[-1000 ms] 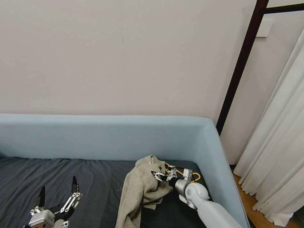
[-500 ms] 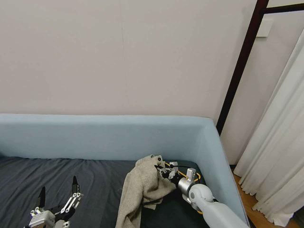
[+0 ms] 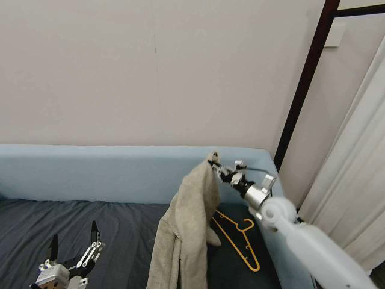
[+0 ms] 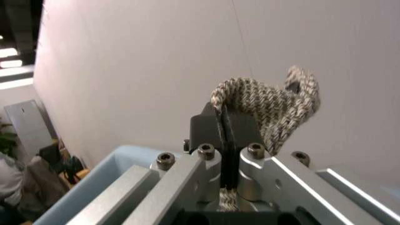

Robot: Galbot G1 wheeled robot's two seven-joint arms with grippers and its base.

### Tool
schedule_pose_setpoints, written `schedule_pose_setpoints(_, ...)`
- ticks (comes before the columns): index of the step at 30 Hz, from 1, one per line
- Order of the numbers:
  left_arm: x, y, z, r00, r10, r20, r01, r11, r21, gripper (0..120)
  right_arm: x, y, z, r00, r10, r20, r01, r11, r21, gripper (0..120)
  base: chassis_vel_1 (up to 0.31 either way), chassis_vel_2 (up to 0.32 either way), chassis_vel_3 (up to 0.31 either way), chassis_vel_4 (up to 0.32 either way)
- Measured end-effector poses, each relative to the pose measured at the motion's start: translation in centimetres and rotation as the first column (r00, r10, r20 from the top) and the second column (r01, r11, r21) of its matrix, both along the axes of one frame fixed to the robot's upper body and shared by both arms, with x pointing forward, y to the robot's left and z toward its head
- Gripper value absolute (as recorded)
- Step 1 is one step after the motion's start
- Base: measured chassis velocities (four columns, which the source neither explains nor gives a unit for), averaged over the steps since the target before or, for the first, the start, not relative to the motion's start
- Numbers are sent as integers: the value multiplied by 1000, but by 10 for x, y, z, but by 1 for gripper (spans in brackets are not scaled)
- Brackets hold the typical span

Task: Pick up the clothes from the sofa and hang them on the clothes hanger.

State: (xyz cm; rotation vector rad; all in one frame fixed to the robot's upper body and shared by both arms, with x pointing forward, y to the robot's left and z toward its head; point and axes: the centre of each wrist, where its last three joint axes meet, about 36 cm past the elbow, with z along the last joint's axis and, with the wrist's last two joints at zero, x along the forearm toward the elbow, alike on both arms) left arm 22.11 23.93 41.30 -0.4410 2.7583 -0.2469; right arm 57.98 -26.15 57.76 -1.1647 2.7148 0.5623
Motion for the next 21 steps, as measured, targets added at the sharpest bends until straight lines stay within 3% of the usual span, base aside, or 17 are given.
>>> schedule_pose_setpoints(7, 1, 4, 1, 1000, 0, 4, 0, 1000, -9, 100, 12, -14, 119, 988, -50, 147, 45, 998, 37, 0, 0, 0, 0, 0)
schedule_pose_setpoints(15, 1, 7, 0, 1000, 6, -1, -6, 1000, -9, 100, 12, -10, 167, 971, -99, 215, 90, 994, 55, 0, 0, 0, 0, 0)
schedule_pose_setpoints(21, 2, 12, 0, 1000, 7, -5, -7, 1000, 3, 100, 18, -28, 201, 947, -164, 277, 157, 986, 48, 0, 0, 0, 0, 0)
